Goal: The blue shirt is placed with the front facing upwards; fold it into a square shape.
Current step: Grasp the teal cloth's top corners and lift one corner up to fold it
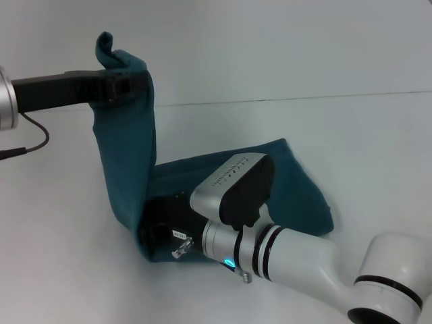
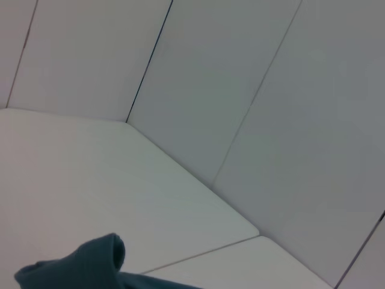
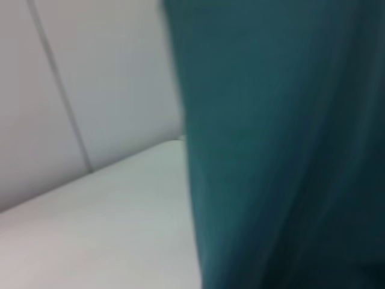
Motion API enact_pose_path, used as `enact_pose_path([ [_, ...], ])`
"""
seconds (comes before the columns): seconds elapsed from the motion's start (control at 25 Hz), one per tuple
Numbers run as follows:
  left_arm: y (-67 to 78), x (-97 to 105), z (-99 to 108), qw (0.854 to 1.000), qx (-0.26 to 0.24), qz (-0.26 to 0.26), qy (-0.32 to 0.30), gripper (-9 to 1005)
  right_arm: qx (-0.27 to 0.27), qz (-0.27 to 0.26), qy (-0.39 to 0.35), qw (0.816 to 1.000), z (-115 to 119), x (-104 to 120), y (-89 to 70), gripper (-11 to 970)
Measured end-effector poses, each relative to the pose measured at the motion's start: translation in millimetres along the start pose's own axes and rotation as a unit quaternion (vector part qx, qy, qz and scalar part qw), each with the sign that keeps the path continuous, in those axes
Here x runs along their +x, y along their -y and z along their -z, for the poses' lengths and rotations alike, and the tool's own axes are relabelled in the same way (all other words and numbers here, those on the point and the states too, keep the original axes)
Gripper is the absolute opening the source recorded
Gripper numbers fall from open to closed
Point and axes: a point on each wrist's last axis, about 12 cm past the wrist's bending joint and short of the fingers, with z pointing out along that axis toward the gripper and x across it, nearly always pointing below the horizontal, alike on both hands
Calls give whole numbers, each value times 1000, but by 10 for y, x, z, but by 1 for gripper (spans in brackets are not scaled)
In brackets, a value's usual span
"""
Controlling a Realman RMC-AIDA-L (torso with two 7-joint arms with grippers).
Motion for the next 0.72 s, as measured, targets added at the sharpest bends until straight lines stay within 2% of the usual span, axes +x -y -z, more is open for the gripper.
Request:
enact_pose_path([
  [0.08, 0, -8, -1, 1000, 0, -1, 0, 82, 2, -9, 5, 1000, 14, 4, -8, -2],
  [0.28, -4, -7, 7, 1000, -1, -2, 1, 85, 64, -69, 56, 994, 326, 207, 246, -1],
  [0.4, -7, -1, 17, 1000, -2, -1, 1, 86, 84, -78, 72, 991, 440, 284, 328, -1],
  [0.52, -4, 0, 17, 1000, -1, 1, 2, 88, 81, -75, 50, 993, 385, 299, 302, -1],
  [0.72, 6, -10, 11, 1000, 3, -1, 4, 90, 35, -43, 16, 998, 189, 189, 106, -1],
])
